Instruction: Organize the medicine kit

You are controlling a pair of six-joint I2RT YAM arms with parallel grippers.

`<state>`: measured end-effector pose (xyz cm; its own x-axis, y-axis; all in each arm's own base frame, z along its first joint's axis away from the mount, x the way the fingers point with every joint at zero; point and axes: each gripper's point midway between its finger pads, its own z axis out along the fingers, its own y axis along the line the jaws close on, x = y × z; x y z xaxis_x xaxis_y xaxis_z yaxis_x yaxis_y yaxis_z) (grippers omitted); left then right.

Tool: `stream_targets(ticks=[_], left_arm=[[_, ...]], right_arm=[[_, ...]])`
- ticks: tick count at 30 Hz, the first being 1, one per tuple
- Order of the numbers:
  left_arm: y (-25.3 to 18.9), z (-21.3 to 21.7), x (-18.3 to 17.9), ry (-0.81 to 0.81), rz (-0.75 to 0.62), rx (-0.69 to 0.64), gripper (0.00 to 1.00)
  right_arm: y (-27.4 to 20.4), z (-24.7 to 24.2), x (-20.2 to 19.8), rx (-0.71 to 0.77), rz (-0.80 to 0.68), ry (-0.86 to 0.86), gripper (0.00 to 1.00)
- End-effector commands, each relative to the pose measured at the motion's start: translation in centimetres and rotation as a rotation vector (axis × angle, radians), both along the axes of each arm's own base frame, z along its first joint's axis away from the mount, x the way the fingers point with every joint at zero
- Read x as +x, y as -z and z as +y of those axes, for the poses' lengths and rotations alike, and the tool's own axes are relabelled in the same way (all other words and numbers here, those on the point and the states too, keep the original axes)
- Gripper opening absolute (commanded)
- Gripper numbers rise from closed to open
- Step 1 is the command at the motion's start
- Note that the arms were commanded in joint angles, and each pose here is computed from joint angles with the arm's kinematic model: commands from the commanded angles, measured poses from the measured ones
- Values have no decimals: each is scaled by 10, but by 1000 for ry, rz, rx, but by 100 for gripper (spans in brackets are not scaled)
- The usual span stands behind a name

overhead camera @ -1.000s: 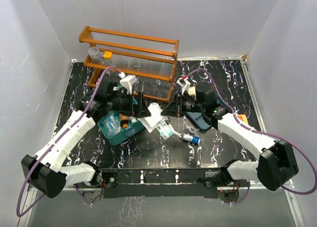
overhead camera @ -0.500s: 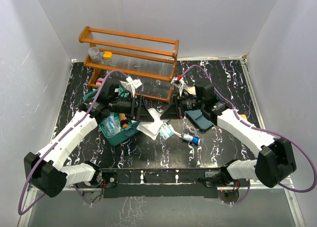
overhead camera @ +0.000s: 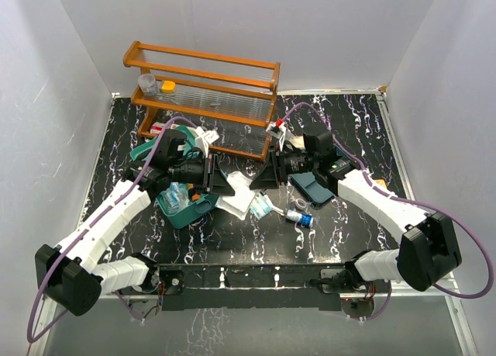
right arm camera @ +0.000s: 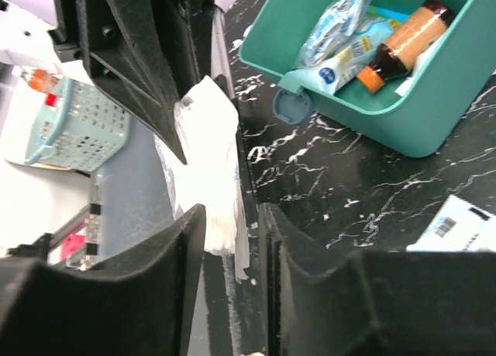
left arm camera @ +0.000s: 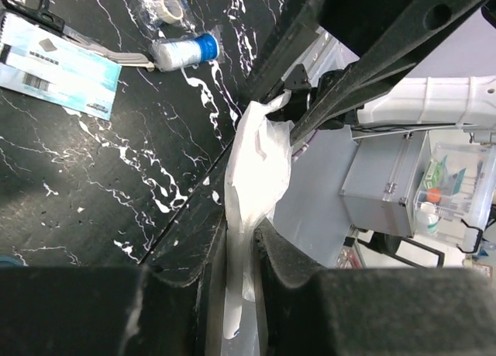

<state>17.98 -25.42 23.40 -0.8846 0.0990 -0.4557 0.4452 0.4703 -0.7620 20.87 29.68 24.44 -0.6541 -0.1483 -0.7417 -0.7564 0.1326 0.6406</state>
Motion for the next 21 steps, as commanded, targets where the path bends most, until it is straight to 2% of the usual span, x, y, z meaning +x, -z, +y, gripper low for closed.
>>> stream_targets(ticks=[1, 3, 8, 11, 14, 18, 21], left_arm=[[-13, 5, 7, -55, -50, -20, 14], [-14, 11, 13, -101, -63, -9, 13], [-7, 48, 41, -345, -82, 135, 15], [4, 87, 59, -564, -89, 286, 17], [15, 129, 71, -780, -71, 435, 17], [21, 161, 77, -952, -58, 508, 16], [28, 176, 79, -1020, -64, 560, 16]], right_arm=[[-24, 0, 17, 16, -83, 88, 39], [-24, -3, 28, -7, -91, 172, 52], [-28, -29, 69, -80, -103, 513, 64], [-28, -41, 79, -90, -84, 630, 64], [-23, -44, 81, -83, -49, 673, 64], [-8, -40, 76, -78, 11, 654, 63], [1, -37, 72, -67, 51, 641, 63]])
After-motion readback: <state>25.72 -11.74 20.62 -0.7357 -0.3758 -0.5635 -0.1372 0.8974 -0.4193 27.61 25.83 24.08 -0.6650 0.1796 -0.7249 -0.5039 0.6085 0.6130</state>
